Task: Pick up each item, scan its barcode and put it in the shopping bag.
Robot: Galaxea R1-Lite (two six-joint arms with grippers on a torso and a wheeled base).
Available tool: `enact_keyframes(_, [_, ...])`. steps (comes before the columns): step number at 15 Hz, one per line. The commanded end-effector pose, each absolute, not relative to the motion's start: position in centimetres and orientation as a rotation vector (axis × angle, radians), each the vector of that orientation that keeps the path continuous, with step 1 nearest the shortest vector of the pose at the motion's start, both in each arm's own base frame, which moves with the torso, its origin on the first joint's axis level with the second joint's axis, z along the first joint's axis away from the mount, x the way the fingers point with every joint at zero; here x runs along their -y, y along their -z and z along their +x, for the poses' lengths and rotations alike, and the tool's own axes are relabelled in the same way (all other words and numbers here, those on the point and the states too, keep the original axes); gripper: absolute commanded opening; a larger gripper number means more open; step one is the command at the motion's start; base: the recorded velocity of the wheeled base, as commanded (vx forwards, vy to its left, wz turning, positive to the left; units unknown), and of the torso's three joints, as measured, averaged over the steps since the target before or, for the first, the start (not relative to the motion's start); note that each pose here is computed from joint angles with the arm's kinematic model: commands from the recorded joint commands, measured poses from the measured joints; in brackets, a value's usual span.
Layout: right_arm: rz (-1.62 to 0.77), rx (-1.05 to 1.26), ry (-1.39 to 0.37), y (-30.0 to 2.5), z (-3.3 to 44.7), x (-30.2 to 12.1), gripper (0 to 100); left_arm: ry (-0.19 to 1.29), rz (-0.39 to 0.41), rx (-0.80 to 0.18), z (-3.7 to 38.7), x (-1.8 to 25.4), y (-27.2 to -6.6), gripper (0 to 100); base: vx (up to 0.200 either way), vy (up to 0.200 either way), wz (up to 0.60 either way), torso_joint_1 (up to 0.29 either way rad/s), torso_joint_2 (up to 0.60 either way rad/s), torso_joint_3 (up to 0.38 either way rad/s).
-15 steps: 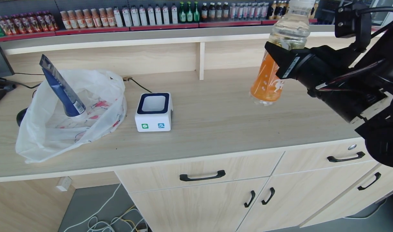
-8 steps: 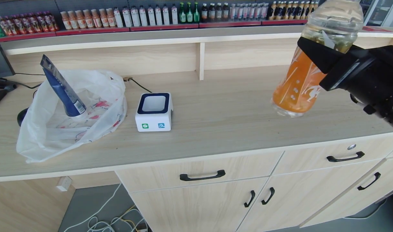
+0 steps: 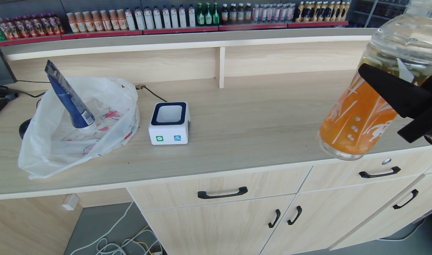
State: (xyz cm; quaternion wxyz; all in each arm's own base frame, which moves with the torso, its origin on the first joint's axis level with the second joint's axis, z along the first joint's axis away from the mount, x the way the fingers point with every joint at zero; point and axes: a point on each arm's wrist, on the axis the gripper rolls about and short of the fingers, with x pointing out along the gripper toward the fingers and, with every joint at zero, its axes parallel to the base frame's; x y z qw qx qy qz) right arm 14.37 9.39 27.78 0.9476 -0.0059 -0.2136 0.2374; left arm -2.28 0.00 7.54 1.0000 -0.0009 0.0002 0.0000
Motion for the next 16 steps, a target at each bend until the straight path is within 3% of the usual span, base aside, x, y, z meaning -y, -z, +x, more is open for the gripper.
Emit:
enact_keyframes(1, [-0.024,0.452,-0.497,-27.0,12.1,-8.2,0,0.0,-0.002,0.0,-2.3,0.0,-7.5,100,0.0,0.0,0.0,0.0,0.0,0.0])
enact_keyframes(5, [-0.096,0.469,-0.517,-25.7,10.2,-7.4,0,0.0,-0.002,0.0,-2.3,0.0,-7.5,100,0.0,0.0,0.0,0.0,0.0,0.0])
enact_keyframes(16, [-0.36,0.449,-0.771,-21.0,7.2,-9.2,0,0.0,-0.003,0.0,-2.3,0.0,-7.5,100,0.0,0.0,0.0,0.0,0.0,0.0])
